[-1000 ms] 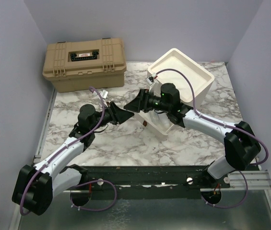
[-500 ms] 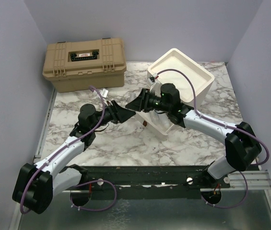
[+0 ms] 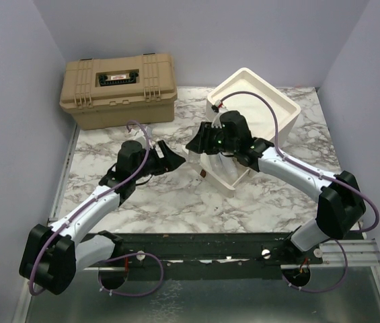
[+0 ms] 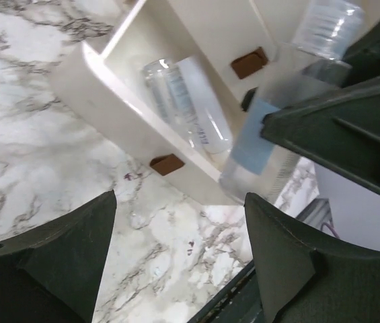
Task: Organize the makeup
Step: Place the makeup in the drawer.
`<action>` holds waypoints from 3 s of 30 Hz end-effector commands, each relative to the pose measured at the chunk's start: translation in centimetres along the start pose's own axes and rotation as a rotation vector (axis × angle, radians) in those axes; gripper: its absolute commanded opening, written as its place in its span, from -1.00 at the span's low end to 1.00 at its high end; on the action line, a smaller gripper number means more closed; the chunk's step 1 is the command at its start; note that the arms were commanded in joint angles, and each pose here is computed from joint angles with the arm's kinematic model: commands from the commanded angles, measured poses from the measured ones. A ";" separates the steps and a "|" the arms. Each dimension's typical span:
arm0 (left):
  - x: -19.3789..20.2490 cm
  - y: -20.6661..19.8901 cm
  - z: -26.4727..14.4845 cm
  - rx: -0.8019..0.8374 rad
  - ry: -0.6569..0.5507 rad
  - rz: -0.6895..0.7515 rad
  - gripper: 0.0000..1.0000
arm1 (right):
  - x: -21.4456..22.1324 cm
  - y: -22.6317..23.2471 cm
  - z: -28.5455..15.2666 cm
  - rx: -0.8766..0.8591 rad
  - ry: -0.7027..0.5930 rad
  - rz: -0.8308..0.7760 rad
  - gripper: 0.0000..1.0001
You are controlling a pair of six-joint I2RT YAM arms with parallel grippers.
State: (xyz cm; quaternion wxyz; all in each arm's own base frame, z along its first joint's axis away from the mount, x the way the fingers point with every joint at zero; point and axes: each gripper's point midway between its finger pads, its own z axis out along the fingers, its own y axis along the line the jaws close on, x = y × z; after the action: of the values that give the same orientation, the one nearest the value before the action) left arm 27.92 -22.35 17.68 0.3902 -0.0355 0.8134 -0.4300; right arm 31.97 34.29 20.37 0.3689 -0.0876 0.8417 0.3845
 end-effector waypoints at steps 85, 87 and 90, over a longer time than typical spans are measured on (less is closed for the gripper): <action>-1.4 5.3 -2.1 -0.270 -0.157 -0.015 0.98 | 4.0 -12.3 4.7 0.457 0.383 -0.420 -0.10; -1.1 5.3 -2.0 -0.264 -0.144 -0.023 0.98 | 4.1 -12.1 4.7 0.444 0.388 -0.413 -0.07; -0.8 5.3 -2.0 -0.258 -0.135 -0.034 0.98 | 4.3 -12.2 4.7 0.450 0.393 -0.410 -0.05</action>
State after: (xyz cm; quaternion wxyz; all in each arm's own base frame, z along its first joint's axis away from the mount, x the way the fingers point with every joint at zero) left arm 28.74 -17.07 14.24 0.4293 -0.1289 0.8388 -0.3090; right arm 37.12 29.44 8.71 0.2880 -0.2472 0.9224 0.0718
